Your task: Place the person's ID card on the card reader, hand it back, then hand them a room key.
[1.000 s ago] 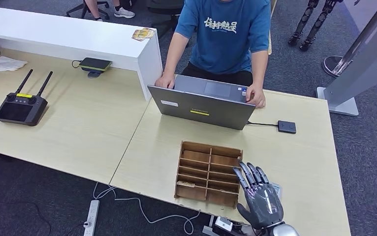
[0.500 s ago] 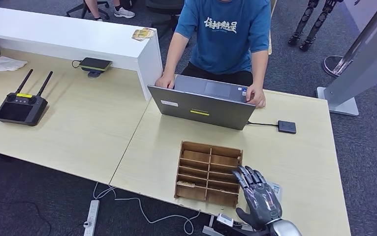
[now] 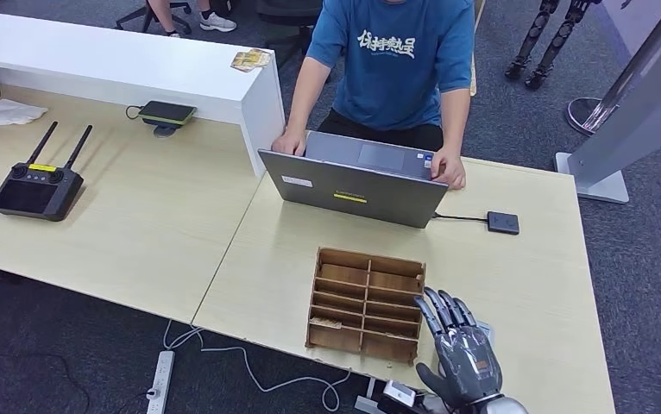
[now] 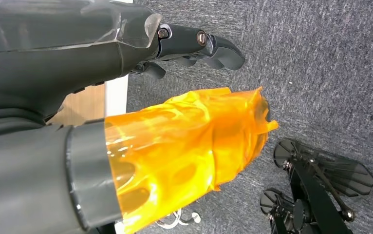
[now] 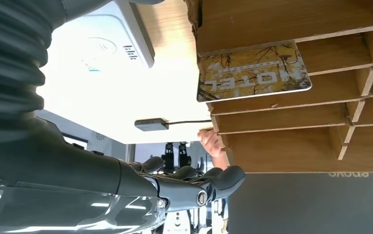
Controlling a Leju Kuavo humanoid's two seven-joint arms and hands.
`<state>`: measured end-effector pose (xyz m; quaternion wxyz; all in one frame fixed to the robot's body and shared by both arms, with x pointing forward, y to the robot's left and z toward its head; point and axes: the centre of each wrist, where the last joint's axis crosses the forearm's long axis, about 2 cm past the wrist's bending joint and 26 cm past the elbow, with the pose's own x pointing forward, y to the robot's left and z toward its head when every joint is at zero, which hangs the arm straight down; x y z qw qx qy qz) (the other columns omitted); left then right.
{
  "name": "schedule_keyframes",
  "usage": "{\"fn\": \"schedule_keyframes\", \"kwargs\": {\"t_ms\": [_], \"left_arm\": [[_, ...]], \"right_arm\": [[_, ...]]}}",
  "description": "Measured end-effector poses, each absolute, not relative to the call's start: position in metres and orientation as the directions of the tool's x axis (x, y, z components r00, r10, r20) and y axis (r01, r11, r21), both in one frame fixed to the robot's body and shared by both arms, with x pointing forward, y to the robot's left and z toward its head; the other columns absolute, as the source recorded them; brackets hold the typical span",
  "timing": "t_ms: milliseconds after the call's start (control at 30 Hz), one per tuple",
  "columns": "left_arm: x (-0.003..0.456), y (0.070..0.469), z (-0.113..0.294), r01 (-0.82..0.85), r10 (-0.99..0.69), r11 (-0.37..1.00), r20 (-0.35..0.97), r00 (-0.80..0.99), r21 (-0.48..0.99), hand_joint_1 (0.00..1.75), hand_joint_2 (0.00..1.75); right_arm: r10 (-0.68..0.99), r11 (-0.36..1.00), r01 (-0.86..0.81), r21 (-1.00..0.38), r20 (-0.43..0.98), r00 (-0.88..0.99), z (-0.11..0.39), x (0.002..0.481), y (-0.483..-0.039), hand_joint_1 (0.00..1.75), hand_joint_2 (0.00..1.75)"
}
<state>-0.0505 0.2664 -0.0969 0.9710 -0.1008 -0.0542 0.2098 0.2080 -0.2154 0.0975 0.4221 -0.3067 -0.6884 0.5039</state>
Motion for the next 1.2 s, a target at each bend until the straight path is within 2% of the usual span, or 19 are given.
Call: {"fn": "schedule_keyframes", "kwargs": {"t_ms": [433,1200], "left_arm": [[-0.051,0.265,-0.097,-0.396,0.418,0.891,0.060,0.906,-0.222,0.00,0.00],[-0.051,0.265,-0.097,-0.374,0.397,0.899,0.063,0.916,-0.228,0.00,0.00]], "right_arm": [[0.840,0.316,-0.017,-0.949,0.288,-0.459,0.096,0.198,-0.219,0.00,1.75],[0.788,0.454,0.076,-0.888,0.360,-0.500,0.098,0.198,-0.181,0.00,1.75]]}}
